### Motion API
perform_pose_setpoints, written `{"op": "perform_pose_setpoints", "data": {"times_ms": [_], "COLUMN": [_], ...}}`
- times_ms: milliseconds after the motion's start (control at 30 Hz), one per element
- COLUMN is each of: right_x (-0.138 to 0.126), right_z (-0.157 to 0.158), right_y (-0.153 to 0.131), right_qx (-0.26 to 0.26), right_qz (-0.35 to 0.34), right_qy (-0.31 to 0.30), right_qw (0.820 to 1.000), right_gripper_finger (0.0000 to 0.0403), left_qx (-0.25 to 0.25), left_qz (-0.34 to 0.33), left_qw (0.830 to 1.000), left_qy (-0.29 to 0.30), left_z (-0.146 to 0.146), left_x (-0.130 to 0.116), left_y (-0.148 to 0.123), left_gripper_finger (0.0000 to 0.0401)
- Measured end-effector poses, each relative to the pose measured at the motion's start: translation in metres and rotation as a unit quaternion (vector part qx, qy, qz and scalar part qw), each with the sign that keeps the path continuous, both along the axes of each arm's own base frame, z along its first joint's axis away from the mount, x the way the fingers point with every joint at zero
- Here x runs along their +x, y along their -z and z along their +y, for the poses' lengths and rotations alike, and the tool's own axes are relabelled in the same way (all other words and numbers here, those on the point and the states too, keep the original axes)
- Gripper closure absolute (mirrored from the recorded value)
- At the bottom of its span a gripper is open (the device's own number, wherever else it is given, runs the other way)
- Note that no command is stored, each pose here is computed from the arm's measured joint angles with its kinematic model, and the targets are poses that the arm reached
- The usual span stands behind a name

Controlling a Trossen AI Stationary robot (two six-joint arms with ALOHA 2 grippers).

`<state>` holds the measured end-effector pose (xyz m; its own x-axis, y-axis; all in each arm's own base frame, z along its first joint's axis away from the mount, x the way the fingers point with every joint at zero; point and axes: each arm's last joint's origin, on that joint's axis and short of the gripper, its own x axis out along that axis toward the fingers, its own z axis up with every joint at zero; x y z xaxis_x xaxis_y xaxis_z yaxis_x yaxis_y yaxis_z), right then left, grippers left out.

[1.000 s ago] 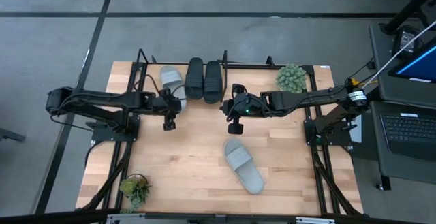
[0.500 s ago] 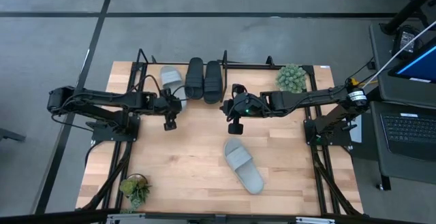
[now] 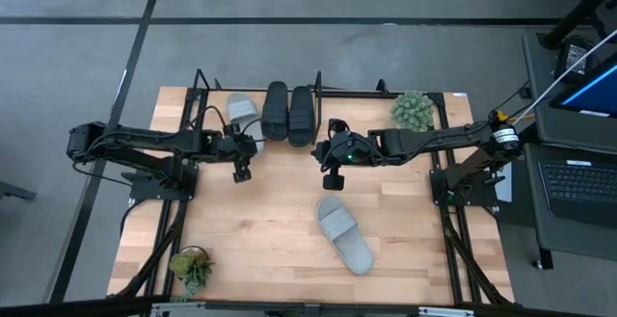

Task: Pick and place slides into the shelf
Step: Put the top gray slides on the shelf

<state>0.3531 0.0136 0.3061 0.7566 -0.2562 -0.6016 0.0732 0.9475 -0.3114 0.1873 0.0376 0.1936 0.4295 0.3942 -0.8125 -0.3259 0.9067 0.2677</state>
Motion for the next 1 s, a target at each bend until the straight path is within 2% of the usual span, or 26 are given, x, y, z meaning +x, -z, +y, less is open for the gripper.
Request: {"op": "perform_pose_setpoints", "data": {"times_ms": [267, 433, 633, 733, 867, 1000], "right_x": [0.0, 0.0, 0.0, 0.0, 0.0, -0.001], "right_z": [0.0, 0.0, 0.0, 0.0, 0.0, 0.0], "right_y": [0.0, 0.0, 0.0, 0.0, 0.001, 0.001], "right_qx": [0.0, 0.0, 0.001, 0.001, 0.001, 0.001], "right_qz": [0.0, 0.0, 0.002, 0.002, 0.003, 0.004], "right_qy": [0.0, 0.0, 0.001, 0.001, 0.001, 0.002], "right_qw": [1.0, 1.0, 1.0, 1.0, 1.0, 1.0], "right_gripper_finger": [0.0397, 0.0397, 0.0397, 0.0397, 0.0397, 0.0397], "left_qx": [-0.005, 0.018, 0.023, 0.028, 0.035, 0.052], "left_qz": [0.028, 0.054, 0.056, 0.061, 0.068, 0.079], "left_qw": [1.0, 0.998, 0.998, 0.998, 0.997, 0.995], "left_qy": [0.0, -0.013, -0.012, -0.002, 0.012, 0.028], "left_z": [0.001, 0.003, 0.003, 0.003, 0.003, 0.002], "left_x": [0.005, 0.008, 0.008, 0.008, 0.008, 0.008], "left_y": [0.01, 0.017, 0.017, 0.017, 0.017, 0.017], "left_gripper_finger": [0.0303, 0.0303, 0.0306, 0.0328, 0.0383, 0.0389]}}
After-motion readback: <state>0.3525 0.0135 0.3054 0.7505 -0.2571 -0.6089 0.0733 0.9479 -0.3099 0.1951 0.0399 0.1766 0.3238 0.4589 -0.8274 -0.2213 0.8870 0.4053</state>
